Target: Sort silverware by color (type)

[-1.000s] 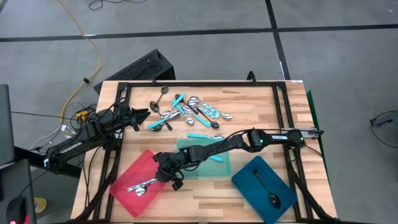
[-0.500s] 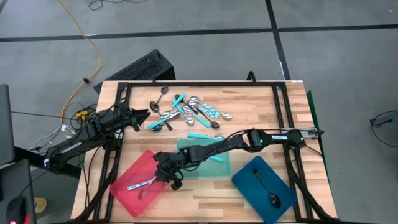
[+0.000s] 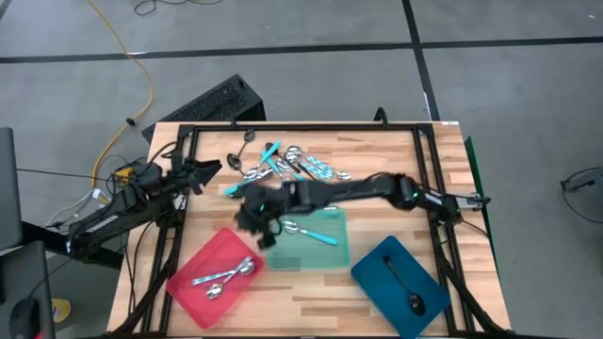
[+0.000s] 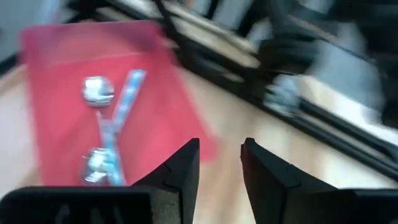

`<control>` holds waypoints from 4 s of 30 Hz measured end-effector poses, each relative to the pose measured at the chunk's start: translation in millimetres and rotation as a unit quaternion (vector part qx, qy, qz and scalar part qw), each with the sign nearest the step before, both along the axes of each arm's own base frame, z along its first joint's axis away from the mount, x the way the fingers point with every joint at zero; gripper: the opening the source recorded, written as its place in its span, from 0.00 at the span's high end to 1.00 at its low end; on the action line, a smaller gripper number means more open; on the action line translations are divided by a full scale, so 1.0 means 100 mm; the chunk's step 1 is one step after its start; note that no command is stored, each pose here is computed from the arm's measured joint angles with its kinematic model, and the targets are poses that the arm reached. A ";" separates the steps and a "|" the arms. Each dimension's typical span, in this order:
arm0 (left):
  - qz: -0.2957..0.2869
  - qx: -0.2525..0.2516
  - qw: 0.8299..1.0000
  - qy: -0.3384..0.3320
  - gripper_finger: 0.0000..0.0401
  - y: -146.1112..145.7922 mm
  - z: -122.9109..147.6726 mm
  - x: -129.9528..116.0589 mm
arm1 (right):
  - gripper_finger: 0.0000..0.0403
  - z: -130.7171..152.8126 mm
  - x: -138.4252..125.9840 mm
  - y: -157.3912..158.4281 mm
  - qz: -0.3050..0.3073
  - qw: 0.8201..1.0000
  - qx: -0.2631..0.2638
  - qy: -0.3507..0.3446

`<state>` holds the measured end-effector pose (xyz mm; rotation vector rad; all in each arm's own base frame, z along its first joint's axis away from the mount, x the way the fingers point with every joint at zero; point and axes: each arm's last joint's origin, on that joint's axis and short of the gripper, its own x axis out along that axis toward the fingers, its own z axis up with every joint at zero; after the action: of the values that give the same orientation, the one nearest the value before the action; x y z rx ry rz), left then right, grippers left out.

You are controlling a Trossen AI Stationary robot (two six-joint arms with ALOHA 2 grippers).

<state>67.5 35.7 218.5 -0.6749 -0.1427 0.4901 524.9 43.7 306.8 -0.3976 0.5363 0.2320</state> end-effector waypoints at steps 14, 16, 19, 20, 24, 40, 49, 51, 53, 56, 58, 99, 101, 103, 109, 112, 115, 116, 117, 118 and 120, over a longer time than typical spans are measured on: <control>-0.027 -0.010 0.998 0.053 0.58 -0.02 -0.07 0.00 | 0.64 0.61 -0.60 -1.07 -0.250 0.966 0.024 0.052; -0.027 -0.013 0.998 0.058 0.58 -0.02 -0.08 0.00 | 0.61 0.54 -0.60 -1.11 -0.248 0.966 0.024 0.072; -0.021 -0.016 0.998 0.065 0.58 -0.01 -0.10 0.00 | 0.56 0.42 -0.56 -1.17 -0.255 0.962 0.027 0.092; -0.019 -0.015 0.997 0.068 0.58 -0.01 -0.10 0.00 | 0.53 0.36 -0.55 -1.21 -0.266 0.958 0.036 0.102; -0.003 -0.015 0.997 0.080 0.58 -0.01 -0.12 -0.01 | 0.44 0.12 -0.58 -1.38 -0.331 0.926 0.070 0.166; 0.064 -0.052 0.992 0.093 0.58 0.02 -0.18 -0.04 | 0.41 -0.99 -0.53 -1.98 -0.394 0.835 0.160 0.348; 0.070 -0.058 0.990 0.108 0.58 0.02 -0.21 -0.05 | 0.41 -1.12 -0.48 -1.85 -0.367 0.844 0.142 0.365; 0.072 -0.058 0.990 0.109 0.58 0.02 -0.21 -0.05 | 0.41 -1.16 -0.49 -1.87 -0.374 0.841 0.146 0.364; 0.073 -0.058 0.990 0.110 0.58 0.02 -0.21 -0.05 | 0.41 -1.22 -0.50 -1.90 -0.378 0.836 0.147 0.369; 0.073 -0.057 0.990 0.110 0.58 0.02 -0.21 -0.05 | 0.41 -1.36 -0.53 -1.90 -0.383 0.829 0.147 0.379; 0.073 -0.057 0.990 0.111 0.58 0.02 -0.21 -0.05 | 0.41 -1.45 -0.53 -1.89 -0.382 0.829 0.147 0.381; 0.080 -0.075 0.989 0.103 0.58 0.02 -0.22 -0.06 | 0.86 -1.52 -0.48 -1.83 -0.428 0.820 0.120 0.360; 0.080 -0.075 0.989 0.102 0.58 0.02 -0.22 -0.06 | 0.86 -1.52 -0.48 -1.83 -0.427 0.820 0.122 0.361; 0.080 -0.075 0.989 0.103 0.58 0.02 -0.22 -0.06 | 0.86 -1.52 -0.48 -1.83 -0.426 0.820 0.124 0.363; 0.091 -0.074 0.988 0.102 0.58 0.03 -0.22 -0.06 | 0.86 -1.50 -0.48 -1.82 -0.425 0.817 0.138 0.365; 0.093 -0.074 0.988 0.102 0.58 0.03 -0.22 -0.06 | 0.86 -1.50 -0.49 -1.82 -0.425 0.815 0.138 0.369; 0.093 -0.074 0.988 0.102 0.58 0.03 -0.22 -0.06 | 0.86 -1.48 -0.50 -1.82 -0.419 0.814 0.147 0.374; 0.093 -0.074 0.988 0.102 0.58 0.03 -0.22 -0.06 | 0.86 -1.45 -0.50 -1.82 -0.418 0.814 0.149 0.375; 0.093 -0.074 0.988 0.103 0.58 0.03 -0.22 -0.06 | 0.86 -1.43 -0.49 -1.82 -0.418 0.815 0.150 0.373; 0.093 -0.074 0.988 0.103 0.58 0.03 -0.22 -0.06 | 0.86 -1.39 -0.48 -1.82 -0.418 0.817 0.151 0.367; 0.093 -0.073 0.988 0.103 0.58 0.03 -0.22 -0.06 | 0.86 -1.32 -0.46 -1.82 -0.417 0.822 0.153 0.356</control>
<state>61.5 38.4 196.6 -0.7541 0.0262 0.7515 479.3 -138.3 174.7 0.2905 1.3380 -0.4103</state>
